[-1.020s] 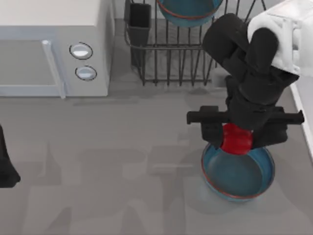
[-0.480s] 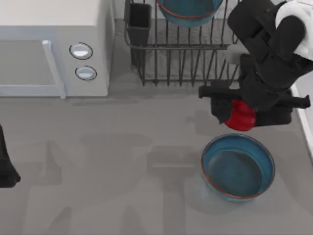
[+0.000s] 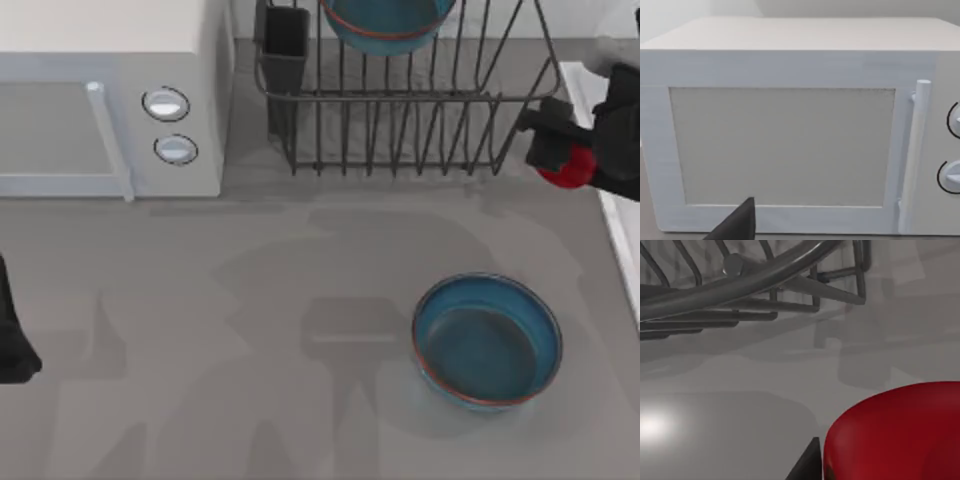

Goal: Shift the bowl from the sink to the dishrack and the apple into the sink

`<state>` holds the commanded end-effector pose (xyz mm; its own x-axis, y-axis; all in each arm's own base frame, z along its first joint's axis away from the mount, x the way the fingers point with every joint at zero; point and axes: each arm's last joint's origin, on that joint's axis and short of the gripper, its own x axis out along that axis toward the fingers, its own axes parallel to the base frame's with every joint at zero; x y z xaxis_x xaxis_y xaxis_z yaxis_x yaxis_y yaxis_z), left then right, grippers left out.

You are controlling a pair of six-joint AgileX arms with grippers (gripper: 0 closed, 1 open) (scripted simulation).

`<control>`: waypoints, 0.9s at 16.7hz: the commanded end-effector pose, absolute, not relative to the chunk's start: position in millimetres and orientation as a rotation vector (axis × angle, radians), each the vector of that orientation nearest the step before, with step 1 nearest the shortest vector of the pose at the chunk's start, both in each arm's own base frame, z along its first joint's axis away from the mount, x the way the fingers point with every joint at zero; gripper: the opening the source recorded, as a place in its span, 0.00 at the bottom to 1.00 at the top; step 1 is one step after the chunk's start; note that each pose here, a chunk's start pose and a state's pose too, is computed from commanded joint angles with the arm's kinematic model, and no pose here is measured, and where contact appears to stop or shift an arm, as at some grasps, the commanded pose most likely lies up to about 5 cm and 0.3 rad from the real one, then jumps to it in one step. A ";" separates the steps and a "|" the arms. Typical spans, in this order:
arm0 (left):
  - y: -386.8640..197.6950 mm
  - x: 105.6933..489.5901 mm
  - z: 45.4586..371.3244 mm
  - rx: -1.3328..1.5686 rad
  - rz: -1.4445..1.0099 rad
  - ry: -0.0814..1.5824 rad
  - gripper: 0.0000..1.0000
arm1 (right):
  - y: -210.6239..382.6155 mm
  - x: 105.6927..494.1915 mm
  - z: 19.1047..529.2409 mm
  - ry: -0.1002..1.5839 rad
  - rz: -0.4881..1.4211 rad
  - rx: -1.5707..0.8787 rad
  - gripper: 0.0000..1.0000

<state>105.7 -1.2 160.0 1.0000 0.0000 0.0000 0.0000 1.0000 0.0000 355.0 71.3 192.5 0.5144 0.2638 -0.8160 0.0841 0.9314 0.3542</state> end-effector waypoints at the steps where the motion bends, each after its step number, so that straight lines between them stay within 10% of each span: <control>1: -1.2 105.7 160.0 0.000 0.000 0.000 1.00 | 57.1 356.3 190.3 0.984 0.115 0.388 0.00; 15: -1.2 105.7 160.0 0.000 0.000 0.000 1.00 | -115.6 304.3 203.6 0.118 0.031 0.110 0.00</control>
